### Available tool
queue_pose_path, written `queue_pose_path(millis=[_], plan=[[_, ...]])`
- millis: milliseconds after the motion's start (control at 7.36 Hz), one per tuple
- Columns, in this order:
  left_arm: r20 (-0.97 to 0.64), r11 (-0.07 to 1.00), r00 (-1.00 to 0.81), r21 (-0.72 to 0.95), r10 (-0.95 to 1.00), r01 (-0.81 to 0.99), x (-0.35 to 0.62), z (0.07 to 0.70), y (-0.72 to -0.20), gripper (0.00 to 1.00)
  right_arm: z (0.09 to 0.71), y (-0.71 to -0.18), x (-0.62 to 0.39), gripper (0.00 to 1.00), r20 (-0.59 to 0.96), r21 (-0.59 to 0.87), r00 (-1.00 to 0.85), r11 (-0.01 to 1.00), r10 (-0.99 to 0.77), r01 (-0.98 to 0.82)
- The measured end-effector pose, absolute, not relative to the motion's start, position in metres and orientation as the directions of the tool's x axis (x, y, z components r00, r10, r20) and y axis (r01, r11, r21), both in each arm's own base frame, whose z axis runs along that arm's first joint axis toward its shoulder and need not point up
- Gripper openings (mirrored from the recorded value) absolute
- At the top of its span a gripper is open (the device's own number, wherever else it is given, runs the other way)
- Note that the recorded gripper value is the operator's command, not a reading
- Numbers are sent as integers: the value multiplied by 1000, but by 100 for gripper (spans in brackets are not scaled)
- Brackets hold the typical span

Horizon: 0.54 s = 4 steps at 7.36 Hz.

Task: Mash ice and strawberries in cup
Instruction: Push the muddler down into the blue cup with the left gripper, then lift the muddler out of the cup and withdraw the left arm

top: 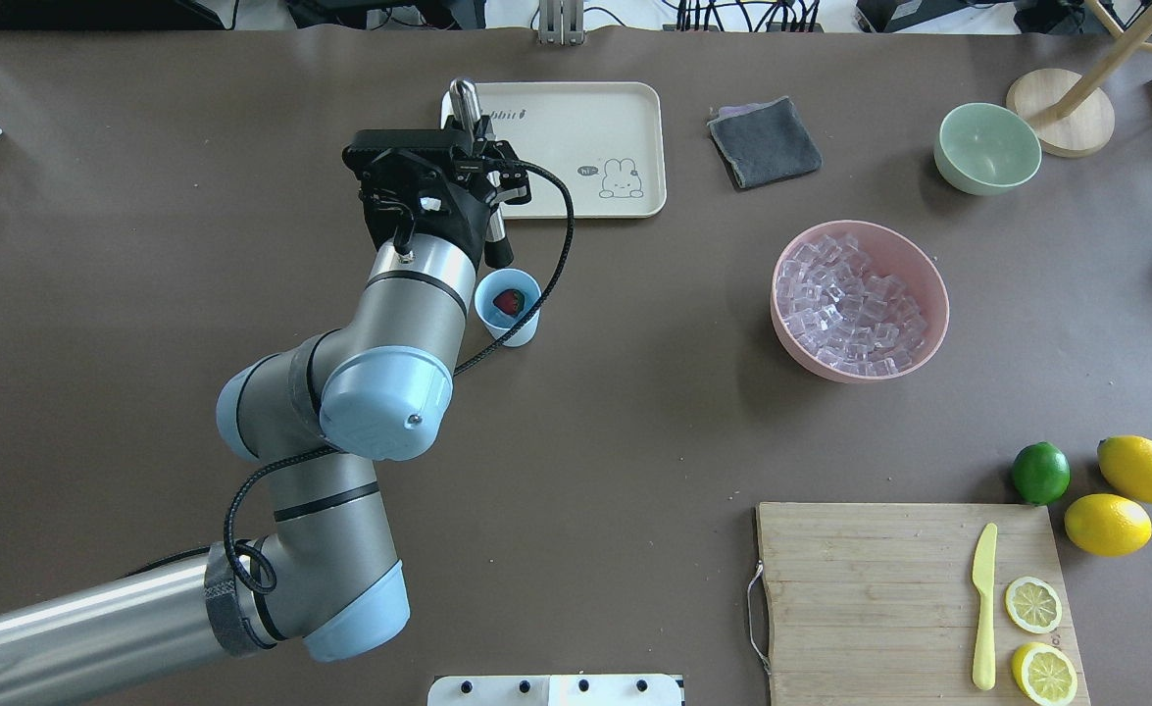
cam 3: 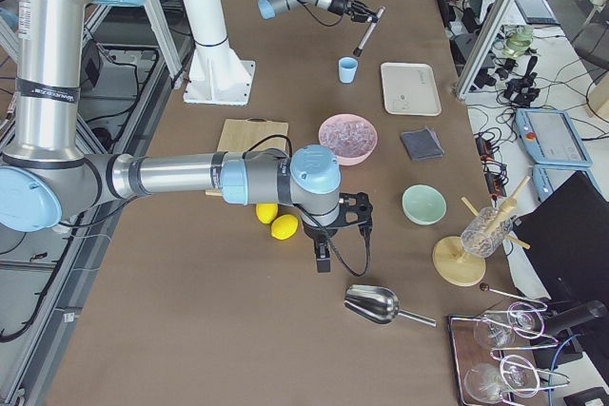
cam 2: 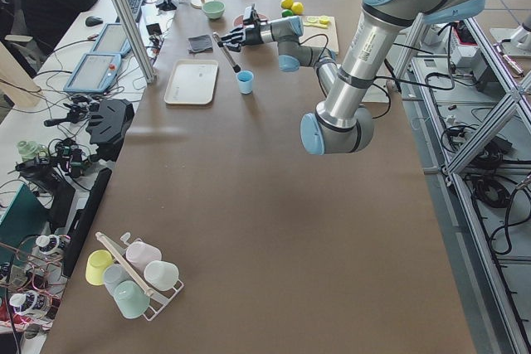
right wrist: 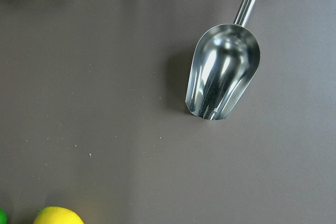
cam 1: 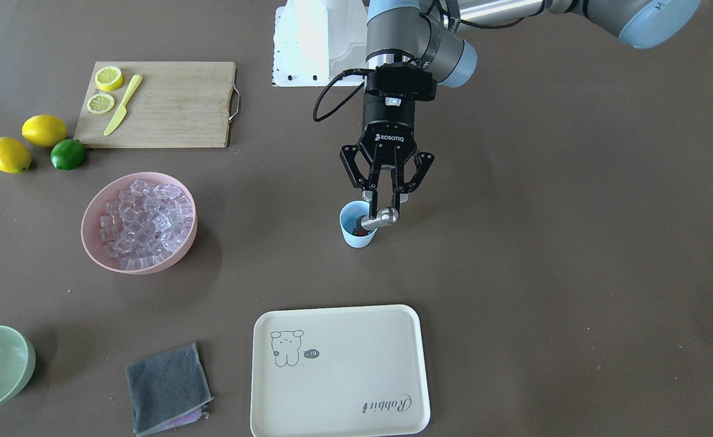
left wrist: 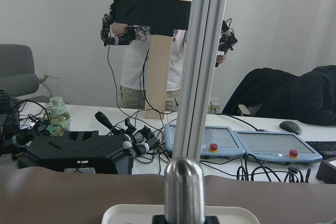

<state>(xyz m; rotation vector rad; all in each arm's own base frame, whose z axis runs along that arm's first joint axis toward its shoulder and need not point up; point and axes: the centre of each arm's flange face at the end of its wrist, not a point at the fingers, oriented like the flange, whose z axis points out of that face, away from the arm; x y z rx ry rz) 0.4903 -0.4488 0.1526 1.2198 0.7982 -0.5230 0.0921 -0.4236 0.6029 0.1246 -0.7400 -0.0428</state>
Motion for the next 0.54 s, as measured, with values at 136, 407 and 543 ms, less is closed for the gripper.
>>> queue_pose_path(millis=[136, 407, 543], plan=[[-776, 288, 628, 616, 60, 733, 493, 159, -444, 29, 603, -423, 92, 100, 670, 128, 738, 992, -83, -5], [-796, 319, 602, 586, 55, 745, 512, 182, -428, 29, 604, -423, 92, 100, 670, 126, 738, 992, -82, -4], [-798, 330, 601, 581, 51, 744, 519, 193, -424, 29, 605, -422, 92, 100, 669, 125, 739, 992, -81, -4]])
